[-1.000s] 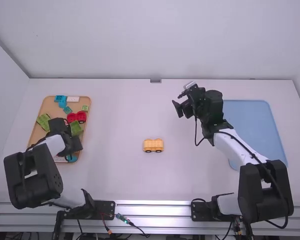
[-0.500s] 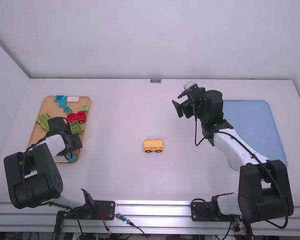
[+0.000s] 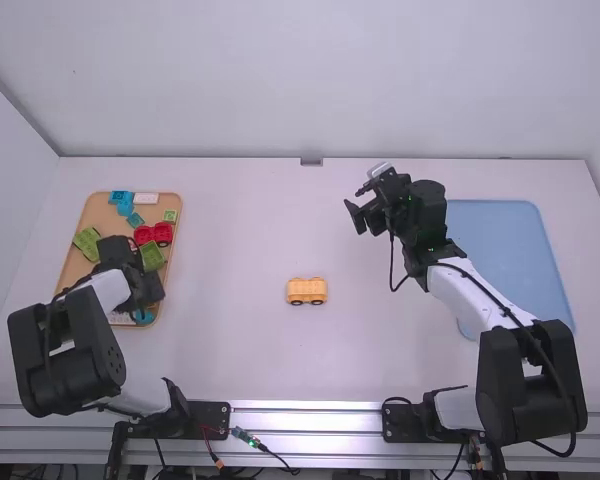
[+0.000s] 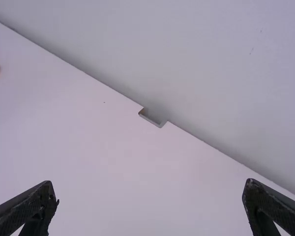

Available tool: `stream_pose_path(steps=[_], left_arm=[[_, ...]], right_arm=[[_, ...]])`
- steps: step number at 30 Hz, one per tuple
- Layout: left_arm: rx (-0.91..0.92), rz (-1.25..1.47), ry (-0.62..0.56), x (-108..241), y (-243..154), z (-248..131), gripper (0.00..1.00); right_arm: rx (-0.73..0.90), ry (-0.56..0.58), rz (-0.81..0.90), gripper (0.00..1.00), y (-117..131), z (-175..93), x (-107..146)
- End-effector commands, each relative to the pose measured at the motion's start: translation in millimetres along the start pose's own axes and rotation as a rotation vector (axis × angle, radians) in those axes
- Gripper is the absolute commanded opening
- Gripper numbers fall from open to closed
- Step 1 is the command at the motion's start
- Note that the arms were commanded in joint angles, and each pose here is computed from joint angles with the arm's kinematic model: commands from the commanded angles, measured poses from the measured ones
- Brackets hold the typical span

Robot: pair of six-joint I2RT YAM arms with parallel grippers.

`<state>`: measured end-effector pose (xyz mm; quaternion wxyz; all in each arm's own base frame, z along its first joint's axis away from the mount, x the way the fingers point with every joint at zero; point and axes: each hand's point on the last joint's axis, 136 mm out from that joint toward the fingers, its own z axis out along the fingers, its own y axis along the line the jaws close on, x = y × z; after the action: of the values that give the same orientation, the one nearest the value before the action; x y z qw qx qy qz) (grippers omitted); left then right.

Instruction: Assemble lego blocks to make yellow taxi

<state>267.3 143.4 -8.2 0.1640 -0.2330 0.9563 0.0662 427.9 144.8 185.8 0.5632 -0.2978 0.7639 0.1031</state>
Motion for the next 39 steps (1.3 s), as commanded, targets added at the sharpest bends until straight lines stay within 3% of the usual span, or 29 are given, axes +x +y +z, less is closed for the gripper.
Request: stream_pose_path(steps=[1, 19, 25, 30, 35, 39], left_arm=[[-0.004, -0.006, 0.015, 1, 1, 3, 0.38], [0.022, -0.006, 0.005, -5, -3, 0, 0.23], [0.024, -0.039, -0.044, -23, -3, -9, 0.05], [0.133, -0.011, -0.142, -43, -21, -35, 0.02], [0.31, 0.141, -0.296, -63, -64, -83, 0.02], [0.494, 0.331, -0.445, -70, -116, -131, 0.02]], right_arm=[[0.01, -0.05, -0.013, 1.0, -4, -4, -23], [0.007, -0.044, -0.012, 1.0, -3, -3, -22], [0.011, -0.039, -0.008, 1.0, -5, -4, -20], [0.014, -0.037, 0.061, 0.99, -7, -4, -19], [0.028, -0.032, 0.181, 0.99, -18, -8, -15], [-0.101, -0.059, 0.264, 1.0, -5, -12, -19]])
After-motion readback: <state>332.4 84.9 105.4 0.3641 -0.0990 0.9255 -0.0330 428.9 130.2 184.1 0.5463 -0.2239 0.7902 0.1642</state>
